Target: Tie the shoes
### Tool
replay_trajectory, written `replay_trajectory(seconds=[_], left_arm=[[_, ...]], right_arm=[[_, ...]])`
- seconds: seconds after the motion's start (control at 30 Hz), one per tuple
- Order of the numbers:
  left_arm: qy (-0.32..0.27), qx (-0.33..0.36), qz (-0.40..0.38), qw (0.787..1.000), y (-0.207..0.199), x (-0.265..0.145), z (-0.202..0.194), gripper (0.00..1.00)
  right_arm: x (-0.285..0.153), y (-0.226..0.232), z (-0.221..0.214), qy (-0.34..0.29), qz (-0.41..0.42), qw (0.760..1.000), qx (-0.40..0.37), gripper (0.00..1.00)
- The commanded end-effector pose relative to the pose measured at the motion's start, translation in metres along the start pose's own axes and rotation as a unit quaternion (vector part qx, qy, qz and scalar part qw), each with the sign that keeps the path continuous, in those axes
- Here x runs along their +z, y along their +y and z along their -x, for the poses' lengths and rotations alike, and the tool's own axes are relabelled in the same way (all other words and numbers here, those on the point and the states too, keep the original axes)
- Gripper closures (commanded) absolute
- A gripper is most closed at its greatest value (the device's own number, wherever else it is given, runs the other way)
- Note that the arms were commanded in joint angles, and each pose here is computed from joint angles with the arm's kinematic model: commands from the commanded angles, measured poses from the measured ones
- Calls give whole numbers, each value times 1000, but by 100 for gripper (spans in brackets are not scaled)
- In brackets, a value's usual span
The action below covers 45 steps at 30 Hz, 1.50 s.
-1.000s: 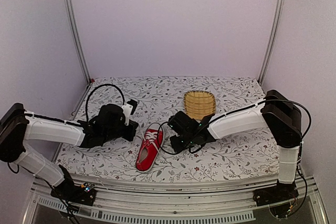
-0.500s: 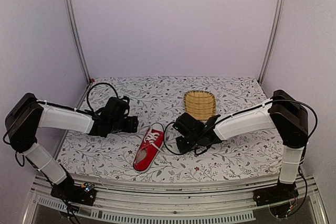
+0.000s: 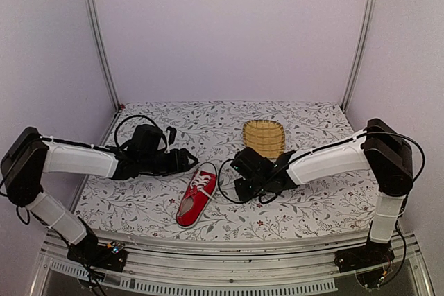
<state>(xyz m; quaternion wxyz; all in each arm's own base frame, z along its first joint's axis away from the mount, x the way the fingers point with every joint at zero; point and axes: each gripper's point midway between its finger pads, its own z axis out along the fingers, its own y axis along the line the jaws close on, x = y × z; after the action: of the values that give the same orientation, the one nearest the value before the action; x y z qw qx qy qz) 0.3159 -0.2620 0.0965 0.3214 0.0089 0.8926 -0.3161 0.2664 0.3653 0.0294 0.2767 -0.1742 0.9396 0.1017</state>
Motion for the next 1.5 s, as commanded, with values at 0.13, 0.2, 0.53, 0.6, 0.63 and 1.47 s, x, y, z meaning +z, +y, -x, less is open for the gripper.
replay_trajectory(seconds=[0.13,0.2,0.53,0.6,0.63,1.47], left_arm=[[59,10,-47,997,-23,28,-5,30],[67,19,-37,997,-22,31,-6,30],[115,38,5,993,-8,44,-30,49],[121,41,6,992,-8,46,-34,53],[123,41,5,991,-9,47,-35,55],[41,163,-224,960,-84,-9,-38,99]], right_arm=[[-21,-1,15,-35,9,999,22,98],[-21,-1,15,-35,9,999,24,98],[-32,-6,21,-50,8,998,33,98],[-34,-5,24,-55,10,998,35,98],[-35,-5,26,-57,10,998,35,98],[-80,51,164,-213,246,946,-12,98]])
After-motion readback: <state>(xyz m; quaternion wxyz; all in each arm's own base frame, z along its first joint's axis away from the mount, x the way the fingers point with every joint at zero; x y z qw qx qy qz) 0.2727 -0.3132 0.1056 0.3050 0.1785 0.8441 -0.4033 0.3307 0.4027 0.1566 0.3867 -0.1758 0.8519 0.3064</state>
